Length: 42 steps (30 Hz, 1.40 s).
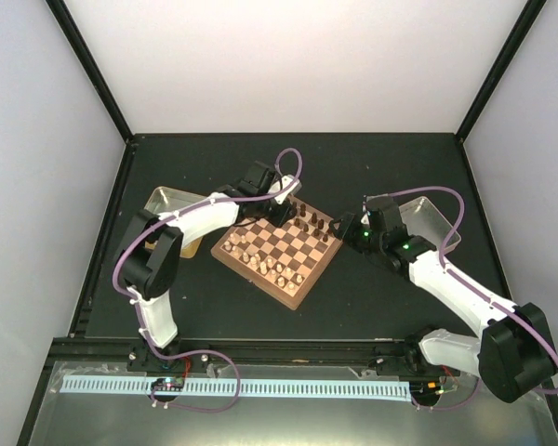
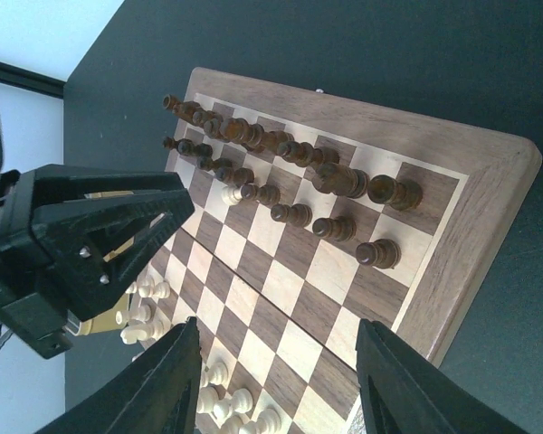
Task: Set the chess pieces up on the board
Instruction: Pick up the chess piece from the chessboard.
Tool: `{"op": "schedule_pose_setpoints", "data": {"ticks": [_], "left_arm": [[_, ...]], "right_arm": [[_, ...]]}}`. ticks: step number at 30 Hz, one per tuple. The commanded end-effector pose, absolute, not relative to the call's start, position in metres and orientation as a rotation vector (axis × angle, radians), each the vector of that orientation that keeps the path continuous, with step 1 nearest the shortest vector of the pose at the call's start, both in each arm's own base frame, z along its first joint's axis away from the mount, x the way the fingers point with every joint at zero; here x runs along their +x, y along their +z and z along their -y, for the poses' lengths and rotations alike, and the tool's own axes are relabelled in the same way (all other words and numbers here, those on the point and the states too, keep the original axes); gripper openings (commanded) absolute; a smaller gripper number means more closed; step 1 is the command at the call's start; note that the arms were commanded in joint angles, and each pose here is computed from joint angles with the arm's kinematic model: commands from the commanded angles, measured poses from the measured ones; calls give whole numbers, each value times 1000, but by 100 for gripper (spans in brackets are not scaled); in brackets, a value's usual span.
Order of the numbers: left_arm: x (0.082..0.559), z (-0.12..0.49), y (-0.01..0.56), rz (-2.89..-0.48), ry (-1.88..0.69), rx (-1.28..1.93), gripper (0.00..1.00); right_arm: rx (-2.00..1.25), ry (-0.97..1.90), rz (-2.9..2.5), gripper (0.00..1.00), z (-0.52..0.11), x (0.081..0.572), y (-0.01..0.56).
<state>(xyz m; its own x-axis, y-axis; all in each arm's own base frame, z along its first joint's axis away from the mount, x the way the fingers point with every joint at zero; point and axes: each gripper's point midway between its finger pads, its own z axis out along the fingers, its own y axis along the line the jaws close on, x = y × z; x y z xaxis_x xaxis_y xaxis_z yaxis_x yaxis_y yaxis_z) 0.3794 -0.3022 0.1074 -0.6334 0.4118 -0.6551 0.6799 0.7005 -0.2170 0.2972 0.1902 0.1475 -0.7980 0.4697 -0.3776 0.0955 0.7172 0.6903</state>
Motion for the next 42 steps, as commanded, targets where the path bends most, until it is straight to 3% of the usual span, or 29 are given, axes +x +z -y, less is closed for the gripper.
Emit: {"op": "schedule_pose_setpoints", "data": {"ticks": [1,21,28,32,42], "left_arm": [[387,297,101,-2362,-531,844,25],[395,295,82,-2379,-473,894,32],[396,297,72,-2406,-478,899,23],[397,295,69,-2416,-466,888,22],[397,290,65,-2435,-434,877,31]], "right_arm": [[454,899,-2356,48,-184,300,150],[459,920,-2367,48,-188,301,148],[459,918,-2368,48,-188,301,148],[458,920,-2366,48,-188,301,148],[456,921,-2368,48,-188,301,148]]}}
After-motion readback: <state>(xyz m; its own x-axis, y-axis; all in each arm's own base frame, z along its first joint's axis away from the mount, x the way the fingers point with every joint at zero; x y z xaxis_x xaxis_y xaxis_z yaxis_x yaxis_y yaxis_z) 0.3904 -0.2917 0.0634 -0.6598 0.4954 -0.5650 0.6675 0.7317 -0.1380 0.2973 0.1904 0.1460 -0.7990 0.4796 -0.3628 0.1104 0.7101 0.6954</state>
